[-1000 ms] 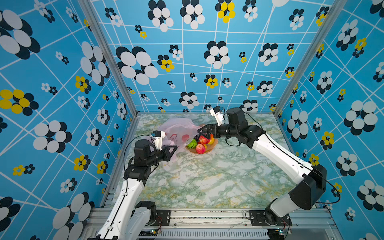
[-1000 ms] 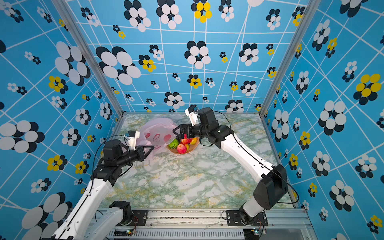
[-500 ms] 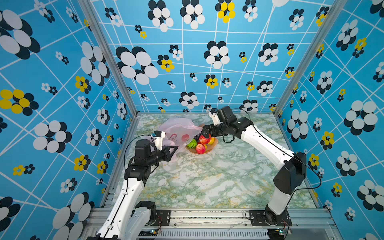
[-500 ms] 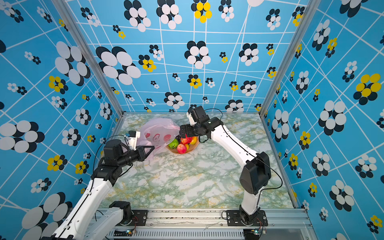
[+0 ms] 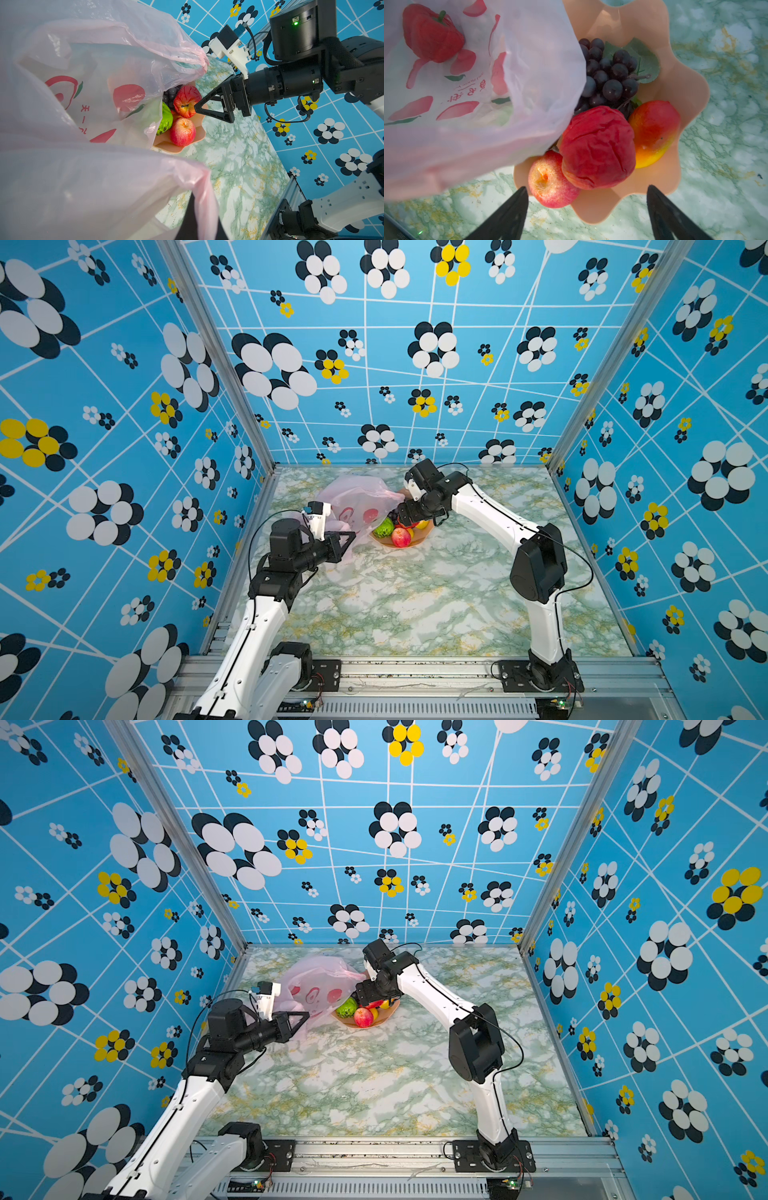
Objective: Place the fruits into the plastic bag
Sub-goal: 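Lower the right gripper onto the red apple in the bowl and grasp it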
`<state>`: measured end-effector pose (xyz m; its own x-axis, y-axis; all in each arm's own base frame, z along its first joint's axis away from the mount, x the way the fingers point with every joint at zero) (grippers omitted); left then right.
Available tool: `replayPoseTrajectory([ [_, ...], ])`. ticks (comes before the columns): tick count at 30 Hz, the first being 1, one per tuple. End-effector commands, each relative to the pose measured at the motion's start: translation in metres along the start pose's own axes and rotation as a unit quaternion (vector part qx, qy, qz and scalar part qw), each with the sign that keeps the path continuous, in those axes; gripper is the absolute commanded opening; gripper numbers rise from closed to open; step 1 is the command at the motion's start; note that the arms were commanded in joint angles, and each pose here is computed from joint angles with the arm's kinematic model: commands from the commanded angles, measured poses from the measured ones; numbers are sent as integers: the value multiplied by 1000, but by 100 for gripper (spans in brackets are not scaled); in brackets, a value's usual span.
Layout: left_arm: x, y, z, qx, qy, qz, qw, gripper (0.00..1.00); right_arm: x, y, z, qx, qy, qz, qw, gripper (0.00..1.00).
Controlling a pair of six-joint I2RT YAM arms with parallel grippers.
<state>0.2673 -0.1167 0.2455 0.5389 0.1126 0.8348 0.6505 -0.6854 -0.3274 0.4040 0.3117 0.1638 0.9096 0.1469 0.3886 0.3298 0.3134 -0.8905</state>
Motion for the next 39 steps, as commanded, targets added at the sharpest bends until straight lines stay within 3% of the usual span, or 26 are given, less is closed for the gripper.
replayPoseTrajectory([
  [1,0,-2,-4,-3,13,-1,1000,0,0,5,2,-4,-10,15,1000,88],
  [15,1,-3,-6,-6,15,-5,1000,0,-5,34,-1,-13,-12,39,999,83],
  [32,1,-3,-7,-9,14,-4,1000,0,-6,40,-8,-17,-11,50,999,78],
  [39,2,-3,-7,-8,15,-5,1000,0,0,37,-8,-17,-9,37,999,66],
])
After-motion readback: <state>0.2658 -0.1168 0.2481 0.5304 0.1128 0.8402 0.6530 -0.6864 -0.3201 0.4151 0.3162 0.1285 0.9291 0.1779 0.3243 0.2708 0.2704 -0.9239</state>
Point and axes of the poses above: each gripper's point midway between its finger pads, its own y axis out along the fingers, its own z axis along the line the jaws close on, x = y × z, the point moved 2 cm from there along -y, back along the fingers, and after that the axes turned 13 degrees about y, right-handed, at the moved point
